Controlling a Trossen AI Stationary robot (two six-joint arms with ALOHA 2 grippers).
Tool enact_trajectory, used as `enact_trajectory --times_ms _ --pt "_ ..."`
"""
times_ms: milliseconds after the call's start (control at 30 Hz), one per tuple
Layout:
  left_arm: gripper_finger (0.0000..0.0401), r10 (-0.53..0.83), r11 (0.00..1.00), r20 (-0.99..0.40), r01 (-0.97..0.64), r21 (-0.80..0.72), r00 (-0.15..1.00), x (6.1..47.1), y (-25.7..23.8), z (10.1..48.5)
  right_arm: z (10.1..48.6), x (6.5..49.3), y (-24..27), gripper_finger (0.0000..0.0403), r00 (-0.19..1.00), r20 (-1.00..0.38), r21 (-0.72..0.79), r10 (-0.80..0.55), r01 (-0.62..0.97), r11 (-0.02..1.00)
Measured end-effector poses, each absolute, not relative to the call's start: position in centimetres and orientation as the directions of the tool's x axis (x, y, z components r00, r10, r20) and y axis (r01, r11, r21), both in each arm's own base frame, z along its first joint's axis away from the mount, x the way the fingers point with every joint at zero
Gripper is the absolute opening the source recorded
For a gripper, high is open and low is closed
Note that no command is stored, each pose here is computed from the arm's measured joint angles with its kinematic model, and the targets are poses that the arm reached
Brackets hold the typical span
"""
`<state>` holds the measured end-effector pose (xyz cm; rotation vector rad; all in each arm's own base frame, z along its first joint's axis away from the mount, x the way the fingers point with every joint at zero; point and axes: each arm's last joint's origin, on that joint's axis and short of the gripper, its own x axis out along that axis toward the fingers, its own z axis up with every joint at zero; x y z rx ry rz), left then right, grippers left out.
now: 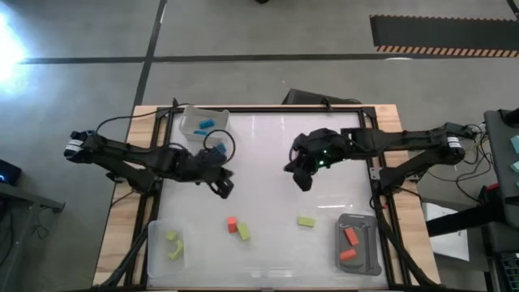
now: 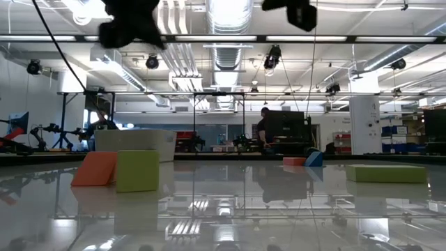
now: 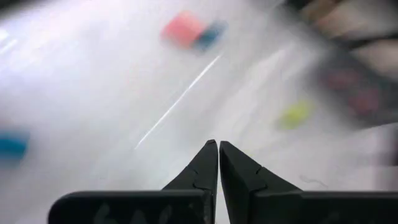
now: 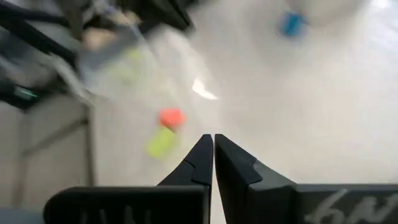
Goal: Sort & place blocks by color
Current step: Put the blue block into the white bin
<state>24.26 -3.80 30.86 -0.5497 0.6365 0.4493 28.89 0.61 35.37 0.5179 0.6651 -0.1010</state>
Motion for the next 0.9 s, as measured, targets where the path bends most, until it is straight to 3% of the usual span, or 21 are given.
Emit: enact_trajectory --times_ms 167,300,567,800,900 --pt "0.0001 0.286 0.635 -0.814 -0.736 -0.234 0.506 22.8 -2.4 29.0 36.8 27.1 0.2 0.0006 0.683 -0.730 0.291 -0.025 0.343 0.893" --pt "0.0000 0.302 0.582 -0.824 -0.777 -0.239 0.480 22.9 -1.2 28.9 37.0 27.0 0.2 0.0007 0.684 -0.729 0.279 -0.024 0.329 0.902" --pt "0.0000 0.317 0.370 -0.878 -0.899 -0.235 0.360 23.9 2.1 26.3 36.9 27.0 -0.1 0.0008 0.680 -0.732 0.257 -0.028 0.314 0.914" --pt "0.0000 0.308 0.259 -0.929 -0.958 -0.124 0.204 25.7 5.5 22.7 37.0 26.9 -0.4 0.0009 0.683 -0.730 0.226 -0.028 0.280 0.933" --pt "0.0004 0.320 0.283 -0.930 -0.955 -0.090 0.182 26.3 7.3 21.5 37.0 26.9 -0.4 0.0009 0.682 -0.731 0.217 -0.028 0.270 0.938"
